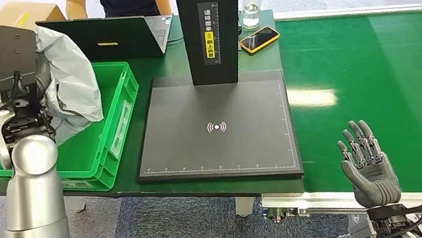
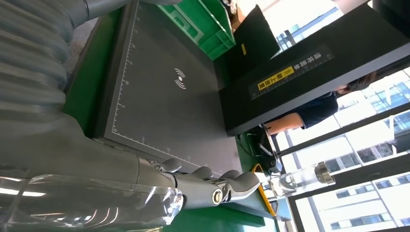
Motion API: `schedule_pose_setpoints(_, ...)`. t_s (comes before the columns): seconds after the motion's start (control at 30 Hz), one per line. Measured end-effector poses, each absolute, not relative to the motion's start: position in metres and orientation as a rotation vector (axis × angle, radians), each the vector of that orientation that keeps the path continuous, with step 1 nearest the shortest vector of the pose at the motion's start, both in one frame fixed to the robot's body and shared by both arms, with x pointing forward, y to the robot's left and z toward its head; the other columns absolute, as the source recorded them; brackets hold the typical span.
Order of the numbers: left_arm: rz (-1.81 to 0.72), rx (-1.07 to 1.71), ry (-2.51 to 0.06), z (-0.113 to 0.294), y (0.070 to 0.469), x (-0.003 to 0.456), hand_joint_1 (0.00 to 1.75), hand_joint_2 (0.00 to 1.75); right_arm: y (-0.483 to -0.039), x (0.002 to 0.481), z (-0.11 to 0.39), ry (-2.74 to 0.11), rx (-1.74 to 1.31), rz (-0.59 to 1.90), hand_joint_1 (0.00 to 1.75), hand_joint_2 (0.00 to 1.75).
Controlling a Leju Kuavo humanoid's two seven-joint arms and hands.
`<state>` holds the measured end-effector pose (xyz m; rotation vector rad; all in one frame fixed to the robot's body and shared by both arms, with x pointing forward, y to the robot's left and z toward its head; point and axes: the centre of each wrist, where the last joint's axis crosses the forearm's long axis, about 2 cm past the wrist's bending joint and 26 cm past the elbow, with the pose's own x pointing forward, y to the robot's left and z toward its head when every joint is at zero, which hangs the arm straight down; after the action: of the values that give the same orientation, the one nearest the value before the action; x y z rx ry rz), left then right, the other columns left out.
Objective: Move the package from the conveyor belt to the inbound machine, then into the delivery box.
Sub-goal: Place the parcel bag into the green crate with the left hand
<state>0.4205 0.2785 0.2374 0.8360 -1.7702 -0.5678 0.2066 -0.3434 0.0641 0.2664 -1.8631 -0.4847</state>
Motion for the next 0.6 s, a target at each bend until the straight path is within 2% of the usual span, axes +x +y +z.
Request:
schedule_pose_setpoints(0.27, -0.584, 0.822, -1.73, 0.228, 0.281, 0.422, 1.75, 1.75, -0.33, 0.213, 0.071, -1.855, 0.316, -0.327, 0.0, 1.75)
schedule_pose_setpoints(0.6, -0.594, 0.821, -1.701, 0.222, 0.283, 0.422, 1.75, 1.75, -0.32, 0.217, 0.077, -1.869, 0.349, -0.28, 0.0, 1.75)
